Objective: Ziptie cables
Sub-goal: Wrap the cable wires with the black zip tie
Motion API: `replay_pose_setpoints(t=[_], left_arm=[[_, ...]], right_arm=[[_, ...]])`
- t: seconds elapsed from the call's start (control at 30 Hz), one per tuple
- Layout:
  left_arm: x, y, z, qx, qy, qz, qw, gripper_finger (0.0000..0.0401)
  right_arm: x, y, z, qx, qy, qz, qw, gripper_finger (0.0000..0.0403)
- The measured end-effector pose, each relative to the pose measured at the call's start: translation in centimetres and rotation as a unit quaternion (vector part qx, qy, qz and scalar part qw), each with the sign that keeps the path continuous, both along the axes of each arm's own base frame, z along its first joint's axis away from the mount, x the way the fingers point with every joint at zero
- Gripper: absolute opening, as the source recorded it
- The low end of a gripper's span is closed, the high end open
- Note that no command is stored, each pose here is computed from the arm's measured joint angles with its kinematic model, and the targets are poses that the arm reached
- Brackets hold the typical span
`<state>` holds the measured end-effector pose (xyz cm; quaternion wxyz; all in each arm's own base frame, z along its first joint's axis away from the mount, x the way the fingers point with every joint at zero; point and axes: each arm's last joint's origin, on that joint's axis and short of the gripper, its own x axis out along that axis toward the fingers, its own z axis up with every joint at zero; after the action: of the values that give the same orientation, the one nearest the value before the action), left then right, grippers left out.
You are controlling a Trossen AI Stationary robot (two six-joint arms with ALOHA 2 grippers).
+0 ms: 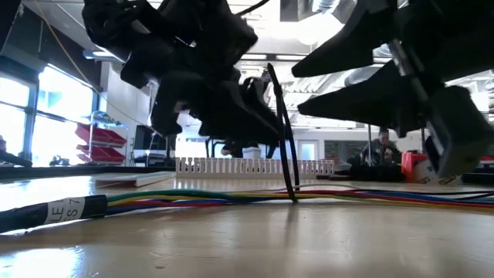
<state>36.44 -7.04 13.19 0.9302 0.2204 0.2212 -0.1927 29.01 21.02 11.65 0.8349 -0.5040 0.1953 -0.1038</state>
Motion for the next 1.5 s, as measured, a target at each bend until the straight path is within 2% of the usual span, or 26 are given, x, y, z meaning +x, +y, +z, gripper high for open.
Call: replay_pose_setpoints(t=[0.2,0.43,0.6,0.87,0.93,1.03,1.23,1.33,1.43,1.5], left_arm=[[0.0,-0.4,0.3,-0.006,-0.017,-0.054,0.998,0.0143],[0.0,-0.7,0.4,-0.009,-0.027,-0.076,0.997,0.0128],[0.0,-0.7,0.4,-0.014,-0.027,-0.085,0.996,0.0099],[0.1,-1.0,0.6,-0.027,-0.025,-0.078,0.996,0.0021],[0.1,-1.2,0.6,-0.025,-0.024,-0.066,0.997,0.0006],[0.0,-1.6,0.6,-0.015,-0.022,-0.029,0.999,0.0004],[-0.4,-2.5,0.2,-0.037,0.007,0.054,0.998,0.0001],[-0.8,-3.4,-0.1,-0.014,0.018,0.091,0.996,0.0000],[-1.4,-4.7,-0.2,0.040,0.006,0.128,0.991,0.0000],[-1.8,-5.6,-0.1,0.077,-0.007,0.146,0.986,0.0000]], right_arm=[[-0.5,0.5,0.1,0.017,-0.020,-0.023,0.999,0.0190],[-1.6,1.5,0.3,0.017,-0.052,-0.061,0.997,0.0188],[-2.5,2.1,1.2,0.053,-0.092,-0.085,0.991,0.0170],[-4.0,2.9,4.4,0.112,-0.152,-0.108,0.976,0.0145],[-4.4,3.0,5.0,0.124,-0.159,-0.107,0.974,0.0145],[-4.7,3.0,5.7,0.153,-0.174,-0.109,0.967,0.0145],[-4.9,2.9,6.2,0.252,-0.214,-0.113,0.937,0.0145],[-4.9,2.8,6.6,0.322,-0.209,-0.087,0.919,0.0145],[-4.7,2.0,7.9,0.432,-0.175,-0.043,0.884,0.0145],[-4.2,1.0,8.1,0.498,-0.139,-0.043,0.855,0.0145]])
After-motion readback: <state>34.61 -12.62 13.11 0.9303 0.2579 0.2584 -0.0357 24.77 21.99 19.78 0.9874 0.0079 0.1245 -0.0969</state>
